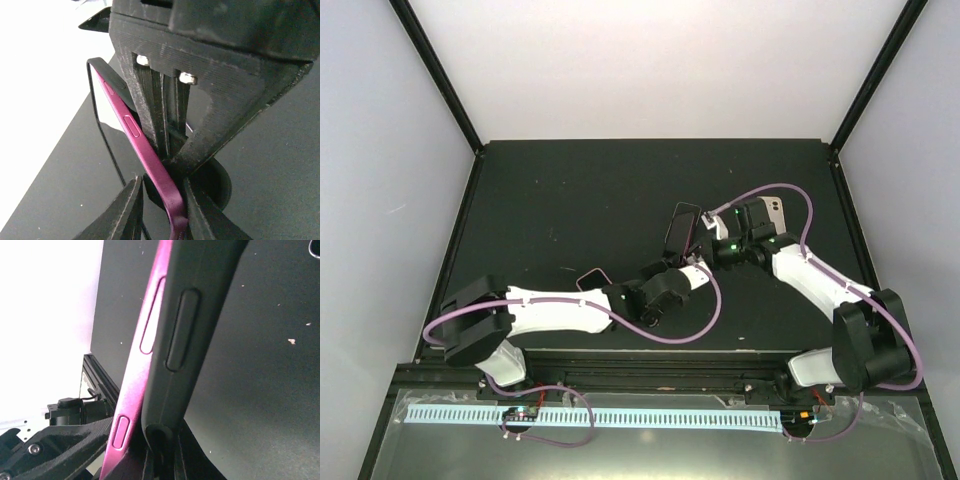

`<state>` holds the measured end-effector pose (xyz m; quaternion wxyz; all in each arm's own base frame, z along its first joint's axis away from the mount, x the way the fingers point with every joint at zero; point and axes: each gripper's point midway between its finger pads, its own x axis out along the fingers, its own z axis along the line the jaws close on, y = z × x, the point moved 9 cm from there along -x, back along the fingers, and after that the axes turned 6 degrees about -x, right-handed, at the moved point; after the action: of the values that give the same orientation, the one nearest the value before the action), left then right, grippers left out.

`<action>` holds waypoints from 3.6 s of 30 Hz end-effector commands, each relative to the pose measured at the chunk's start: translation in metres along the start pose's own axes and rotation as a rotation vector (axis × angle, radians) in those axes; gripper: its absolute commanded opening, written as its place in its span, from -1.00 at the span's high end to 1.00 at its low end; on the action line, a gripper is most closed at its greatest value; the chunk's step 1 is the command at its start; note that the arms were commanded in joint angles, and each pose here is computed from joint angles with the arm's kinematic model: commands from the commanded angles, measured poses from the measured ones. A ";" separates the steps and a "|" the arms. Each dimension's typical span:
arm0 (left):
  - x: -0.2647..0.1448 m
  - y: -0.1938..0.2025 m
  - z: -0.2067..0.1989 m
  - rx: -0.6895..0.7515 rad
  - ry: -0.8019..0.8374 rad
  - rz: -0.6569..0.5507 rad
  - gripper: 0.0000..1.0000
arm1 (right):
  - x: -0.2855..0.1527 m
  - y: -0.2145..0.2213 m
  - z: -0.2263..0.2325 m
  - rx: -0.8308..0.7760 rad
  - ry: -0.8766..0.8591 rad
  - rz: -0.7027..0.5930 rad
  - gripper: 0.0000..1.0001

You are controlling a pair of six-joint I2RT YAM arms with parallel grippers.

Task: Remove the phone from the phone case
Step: Remove the phone case from the phone, then place the phone at the center of the board.

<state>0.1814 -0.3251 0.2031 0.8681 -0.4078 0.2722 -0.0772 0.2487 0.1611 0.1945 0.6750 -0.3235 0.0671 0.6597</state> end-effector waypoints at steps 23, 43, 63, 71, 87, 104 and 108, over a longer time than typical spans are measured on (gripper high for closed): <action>-0.094 -0.029 0.109 -0.426 -0.200 -0.277 0.97 | -0.040 -0.006 -0.011 -0.077 0.567 -0.162 0.97; -0.054 -0.003 0.084 -0.146 -0.171 -0.078 0.97 | -0.152 0.008 -0.005 -0.464 0.405 -0.419 0.97; 0.095 0.052 0.070 0.418 -0.169 0.150 0.97 | -0.150 0.005 -0.019 -0.399 0.411 -0.374 0.97; 0.129 0.055 0.074 0.499 -0.159 0.187 0.96 | -0.157 0.006 -0.020 -0.366 0.501 -0.410 0.97; 0.158 0.077 0.060 0.552 -0.043 0.316 0.28 | -0.162 0.008 -0.014 -0.374 0.523 -0.437 0.98; 0.092 0.044 0.100 0.100 0.043 0.467 -0.79 | -0.161 0.007 -0.017 -0.425 0.546 -0.421 0.97; 0.037 0.021 0.100 -0.196 0.063 0.366 -0.82 | -0.165 -0.003 -0.017 -0.471 0.579 -0.367 0.97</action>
<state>0.3066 -0.2648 0.1814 0.8814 -0.2852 0.3663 0.0876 0.2268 0.0171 0.2570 0.6727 -0.6118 0.0468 0.4135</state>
